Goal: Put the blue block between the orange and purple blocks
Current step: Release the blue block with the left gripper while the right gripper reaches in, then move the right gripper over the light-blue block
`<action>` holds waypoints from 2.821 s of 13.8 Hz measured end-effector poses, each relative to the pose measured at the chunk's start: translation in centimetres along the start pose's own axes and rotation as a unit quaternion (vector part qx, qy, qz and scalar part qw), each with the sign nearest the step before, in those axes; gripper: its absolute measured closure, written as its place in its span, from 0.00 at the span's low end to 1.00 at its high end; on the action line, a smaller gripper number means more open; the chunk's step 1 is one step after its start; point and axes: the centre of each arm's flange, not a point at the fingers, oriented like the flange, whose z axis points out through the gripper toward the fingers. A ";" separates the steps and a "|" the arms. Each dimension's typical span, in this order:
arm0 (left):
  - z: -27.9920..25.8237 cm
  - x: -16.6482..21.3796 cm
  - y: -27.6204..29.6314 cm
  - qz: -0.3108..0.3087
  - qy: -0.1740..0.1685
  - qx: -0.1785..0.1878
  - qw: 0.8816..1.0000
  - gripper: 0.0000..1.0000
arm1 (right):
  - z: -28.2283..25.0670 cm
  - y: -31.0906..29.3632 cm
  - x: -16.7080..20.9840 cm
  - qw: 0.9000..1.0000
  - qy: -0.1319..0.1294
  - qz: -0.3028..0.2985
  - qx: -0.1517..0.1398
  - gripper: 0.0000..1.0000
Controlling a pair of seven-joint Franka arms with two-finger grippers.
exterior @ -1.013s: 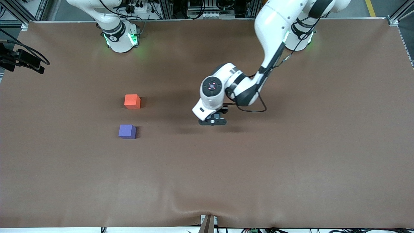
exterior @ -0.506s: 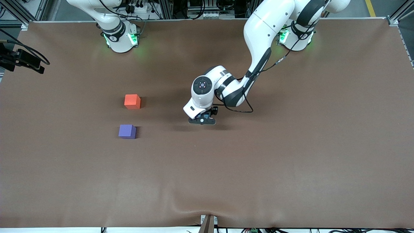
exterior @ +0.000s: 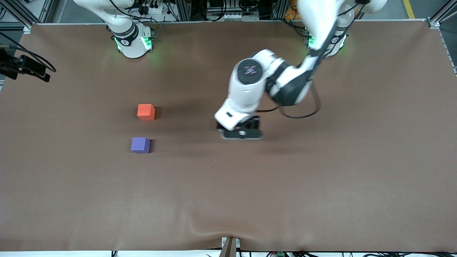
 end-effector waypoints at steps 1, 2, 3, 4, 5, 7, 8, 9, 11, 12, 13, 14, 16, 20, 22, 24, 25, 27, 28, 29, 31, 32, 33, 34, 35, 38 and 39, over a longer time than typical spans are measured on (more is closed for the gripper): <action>-2.4 1.8 -3.0 -0.006 0.000 0.006 1.000 0.00 | 0.8 -0.2 0.6 1.000 -0.008 -0.001 -0.001 0.00; -4.6 3.6 -6.6 -0.012 -0.002 0.012 1.000 0.00 | 1.7 -0.4 1.3 1.000 -0.017 -0.003 -0.001 0.00; -6.5 5.3 -10.5 -0.019 -0.006 0.020 1.000 0.00 | 2.8 -0.6 2.0 1.000 -0.028 -0.005 -0.002 0.00; -8.2 6.7 -14.3 -0.028 -0.012 0.027 0.999 0.00 | 4.0 -0.9 2.8 0.999 -0.040 -0.009 -0.002 0.00; -9.7 7.6 -18.0 -0.036 -0.018 0.033 0.999 0.00 | 5.1 -1.6 3.5 0.999 -0.050 -0.016 -0.003 0.00; -12.8 8.7 -25.7 -0.041 -0.023 0.040 0.998 0.00 | 6.7 -4.5 4.2 0.997 -0.065 -0.041 -0.007 0.00; -14.1 8.7 -29.2 -0.035 -0.025 0.042 0.998 0.00 | 7.2 -6.4 4.3 0.996 -0.069 -0.057 -0.008 0.00; -15.2 8.2 -32.2 -0.026 -0.029 0.044 0.998 0.00 | 7.8 -8.5 4.2 0.994 -0.074 -0.074 -0.003 0.00; -16.4 6.0 -36.3 -0.002 -0.042 0.047 0.998 0.00 | 8.9 -12.5 4.2 0.992 -0.080 -0.093 0.016 0.00; -16.7 4.5 -37.5 0.011 -0.048 0.049 0.998 0.00 | 9.6 -14.0 4.5 0.992 -0.078 -0.097 0.023 0.00; -16.9 3.1 -38.4 0.026 -0.054 0.054 0.997 0.00 | 10.4 -15.4 4.8 0.991 -0.078 -0.099 0.036 0.00; -17.0 2.0 -39.0 0.040 -0.057 0.064 0.995 0.00 | 11.2 -16.6 5.2 0.991 -0.078 -0.097 0.051 0.00; -17.5 0.6 -39.1 0.066 -0.061 0.075 0.993 0.00 | 12.7 -19.7 5.5 0.993 -0.073 -0.072 0.064 0.00; -20.3 -0.5 -38.2 0.081 -0.084 0.077 0.990 0.00 | 15.6 -29.0 3.5 0.997 -0.051 -0.020 0.057 0.00; -22.7 -0.6 -37.8 0.076 -0.078 0.069 0.992 0.00 | 18.3 -32.6 2.5 0.998 -0.034 -0.012 0.060 0.00; -24.3 -0.6 -38.1 0.066 -0.068 0.064 0.993 0.00 | 21.7 -36.5 1.0 0.998 -0.013 -0.004 0.067 0.00; -24.6 -0.5 -38.3 0.060 -0.067 0.064 0.994 0.00 | 23.6 -38.6 0.0 0.998 -0.007 0.000 0.069 0.00; -24.5 -0.5 -38.4 0.052 -0.068 0.057 0.995 0.00 | 27.2 -42.4 -1.8 0.998 -0.001 -0.001 0.069 0.00; -24.5 -0.6 -38.3 0.048 -0.068 0.050 0.995 0.00 | 28.9 -44.1 -2.5 0.997 0.005 -0.007 0.072 0.00; -24.5 -0.6 -38.2 0.047 -0.069 0.046 0.995 0.00 | 30.6 -45.7 -3.0 0.997 0.012 -0.011 0.076 0.00; -24.4 -0.6 -38.1 0.047 -0.069 0.045 0.995 0.00 | 33.9 -48.0 -3.8 0.996 0.026 -0.020 0.078 0.00; -24.4 -0.6 -38.1 0.047 -0.069 0.045 0.995 0.00 | 35.3 -48.6 -4.0 0.996 0.032 -0.028 0.072 0.00; -24.4 -0.6 -38.1 0.047 -0.069 0.045 0.995 0.00 | 36.5 -48.9 -4.1 0.997 0.037 -0.037 0.063 0.00; -24.4 -0.6 -38.1 0.047 -0.069 0.045 0.995 0.00 | 37.4 -49.1 -4.1 0.997 0.041 -0.043 0.055 0.00; -24.4 -0.6 -38.1 0.047 -0.069 0.045 0.995 0.00 | 38.0 -49.2 -4.1 0.996 0.045 -0.047 0.053 0.00; -24.4 -0.5 -38.2 0.046 -0.069 0.045 0.996 0.00 | 39.7 -49.8 -4.0 0.996 0.051 -0.038 0.057 0.00; -24.5 -0.5 -38.3 0.045 -0.069 0.045 0.996 0.00 | 40.2 -49.9 -4.0 0.997 0.050 -0.035 0.056 0.00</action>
